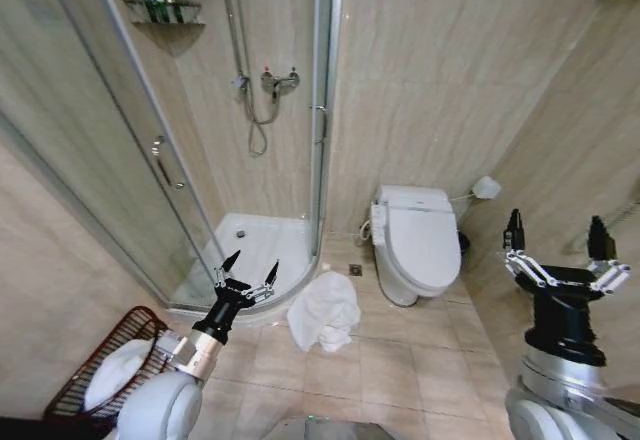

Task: Discard the used towel into the hamper.

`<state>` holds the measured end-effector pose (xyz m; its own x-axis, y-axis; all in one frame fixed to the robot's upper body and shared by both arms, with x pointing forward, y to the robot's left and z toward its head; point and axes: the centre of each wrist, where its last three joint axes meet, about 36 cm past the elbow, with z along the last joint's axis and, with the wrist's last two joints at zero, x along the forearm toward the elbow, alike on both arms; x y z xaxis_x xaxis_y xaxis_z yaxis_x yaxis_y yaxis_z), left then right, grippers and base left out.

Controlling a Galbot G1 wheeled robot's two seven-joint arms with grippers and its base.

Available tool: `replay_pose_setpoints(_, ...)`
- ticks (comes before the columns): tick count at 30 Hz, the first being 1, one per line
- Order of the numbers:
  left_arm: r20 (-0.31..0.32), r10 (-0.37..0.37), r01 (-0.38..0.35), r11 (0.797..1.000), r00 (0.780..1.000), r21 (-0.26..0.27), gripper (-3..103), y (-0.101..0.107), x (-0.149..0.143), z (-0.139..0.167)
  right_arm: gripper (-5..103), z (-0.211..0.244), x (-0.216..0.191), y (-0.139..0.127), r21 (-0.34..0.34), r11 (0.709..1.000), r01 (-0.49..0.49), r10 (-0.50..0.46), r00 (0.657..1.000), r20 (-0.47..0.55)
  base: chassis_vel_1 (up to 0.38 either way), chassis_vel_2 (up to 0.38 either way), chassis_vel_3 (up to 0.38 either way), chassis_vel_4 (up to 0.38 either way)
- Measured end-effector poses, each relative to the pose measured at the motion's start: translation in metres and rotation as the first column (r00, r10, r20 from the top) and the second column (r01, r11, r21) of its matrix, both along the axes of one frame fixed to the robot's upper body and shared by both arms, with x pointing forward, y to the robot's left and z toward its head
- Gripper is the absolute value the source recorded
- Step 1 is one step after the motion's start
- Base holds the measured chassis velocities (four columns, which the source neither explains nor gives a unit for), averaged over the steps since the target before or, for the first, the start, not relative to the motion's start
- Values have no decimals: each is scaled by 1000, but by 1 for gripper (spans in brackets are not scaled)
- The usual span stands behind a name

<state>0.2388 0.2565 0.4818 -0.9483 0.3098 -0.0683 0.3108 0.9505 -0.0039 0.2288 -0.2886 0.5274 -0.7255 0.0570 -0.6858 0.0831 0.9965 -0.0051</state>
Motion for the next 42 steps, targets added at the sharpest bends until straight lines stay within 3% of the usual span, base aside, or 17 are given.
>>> replay_pose_setpoints(13, 0, 0, 0, 1000, 1000, 0, 100, 0, 0, 0, 100, 2, 1, -1, -19, 1000, -12, 13, 999, 43, -54, -78, 82, 55)
replay_pose_setpoints(19, 0, 0, 0, 1000, 1000, 0, 100, 0, 0, 0, 100, 2, 5, 4, 134, 987, -94, 114, 982, -153, 74, 70, 1, 22)
replay_pose_setpoints(25, 0, 0, 0, 1000, 1000, 0, 100, 0, 0, 0, 100, 8, 16, 10, 186, 971, -153, 190, 960, -204, 38, 49, 79, 78)
replay_pose_setpoints(28, 0, 0, 0, 1000, 1000, 0, 100, 0, 0, 0, 100, 9, 18, 11, 223, 964, -141, 186, 964, -193, 71, 69, 99, 90)
replay_pose_setpoints(36, 0, 0, 0, 1000, 1000, 0, 100, 0, 0, 0, 100, 5, 10, 6, 235, 969, -75, 124, 972, -201, 102, 113, 108, 106)
replay_pose_setpoints(42, 0, 0, 0, 1000, 1000, 0, 100, 0, 0, 0, 100, 0, 5, 7, 202, 978, -58, 102, 972, -211, 130, 134, 127, 129)
